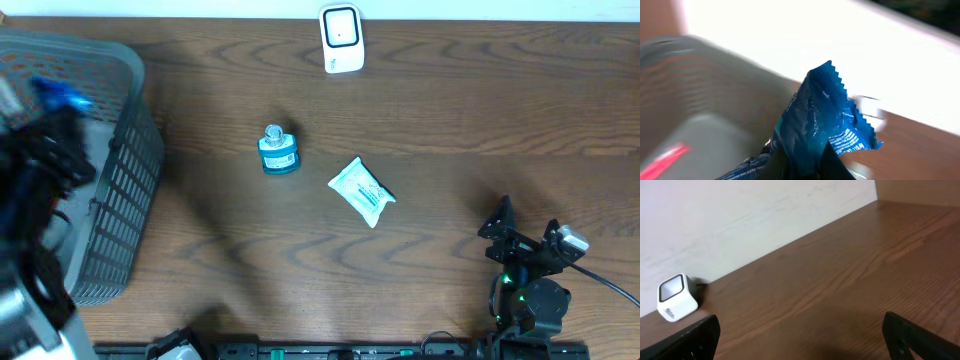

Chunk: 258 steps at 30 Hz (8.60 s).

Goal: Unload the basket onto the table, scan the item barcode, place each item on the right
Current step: 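Carry the Oreo pack with the left gripper toward the scanner, then lower the Oreo pack right of the tissue pack and open left gripper, then move the left gripper back into the basket toward the red stick, then grasp the red Nescafe stick with the left gripper and lift, then carry the red stick with the left gripper toward the Oreo pack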

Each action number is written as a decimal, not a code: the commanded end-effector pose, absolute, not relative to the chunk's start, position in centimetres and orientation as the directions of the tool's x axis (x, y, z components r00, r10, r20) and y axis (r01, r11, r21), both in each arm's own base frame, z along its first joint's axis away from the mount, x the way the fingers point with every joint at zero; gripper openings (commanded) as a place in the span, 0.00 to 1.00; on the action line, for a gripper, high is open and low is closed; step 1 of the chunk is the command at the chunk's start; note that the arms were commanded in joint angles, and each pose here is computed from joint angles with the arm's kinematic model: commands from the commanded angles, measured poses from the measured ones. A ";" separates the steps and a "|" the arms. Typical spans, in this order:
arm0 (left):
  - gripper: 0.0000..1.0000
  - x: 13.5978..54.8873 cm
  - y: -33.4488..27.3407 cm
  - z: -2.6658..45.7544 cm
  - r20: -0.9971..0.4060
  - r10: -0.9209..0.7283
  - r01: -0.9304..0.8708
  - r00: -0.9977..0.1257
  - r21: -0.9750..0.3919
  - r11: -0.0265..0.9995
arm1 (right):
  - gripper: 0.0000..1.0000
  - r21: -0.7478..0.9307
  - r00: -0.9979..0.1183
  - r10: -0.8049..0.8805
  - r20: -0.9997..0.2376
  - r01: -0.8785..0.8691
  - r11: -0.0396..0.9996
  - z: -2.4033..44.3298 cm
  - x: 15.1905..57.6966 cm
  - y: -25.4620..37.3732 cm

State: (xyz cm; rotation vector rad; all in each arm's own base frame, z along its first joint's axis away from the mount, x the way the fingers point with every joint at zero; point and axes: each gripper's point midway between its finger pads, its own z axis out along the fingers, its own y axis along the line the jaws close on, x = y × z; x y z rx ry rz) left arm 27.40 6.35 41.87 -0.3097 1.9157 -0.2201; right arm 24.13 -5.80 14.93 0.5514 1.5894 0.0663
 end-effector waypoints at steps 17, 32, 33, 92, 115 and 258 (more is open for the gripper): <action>0.07 24.4 -18.3 38.1 -0.783 0.074 0.644 -0.617 -0.448 0.620 | 0.99 0.353 -0.007 0.372 -0.928 0.297 0.887 14.7 24.2 -5.5; 0.07 32.7 -37.5 23.2 -0.575 0.139 0.524 -0.806 -0.586 0.618 | 0.99 0.353 -0.007 0.372 -0.928 0.297 0.887 14.7 24.2 -5.5; 0.07 33.3 -38.4 22.3 -0.549 0.104 0.486 -0.829 -0.618 0.618 | 0.99 0.353 -0.007 0.372 -0.928 0.297 0.887 14.7 24.2 -5.5; 1.00 32.6 6.2 36.6 -0.791 -0.332 -0.360 -0.514 -0.153 0.921 | 0.99 0.353 -0.007 0.372 -0.928 0.297 0.887 14.7 24.2 -5.5; 0.98 31.2 23.6 13.7 -0.282 -0.544 -0.577 -0.790 0.045 0.815 | 0.99 0.353 -0.007 0.372 -0.928 0.297 0.887 14.7 24.2 -5.5; 0.07 29.0 -43.1 2.3 -0.451 0.563 0.692 -0.693 -0.198 0.694 | 0.99 0.353 -0.007 0.372 -0.928 0.297 0.887 14.7 24.2 -5.5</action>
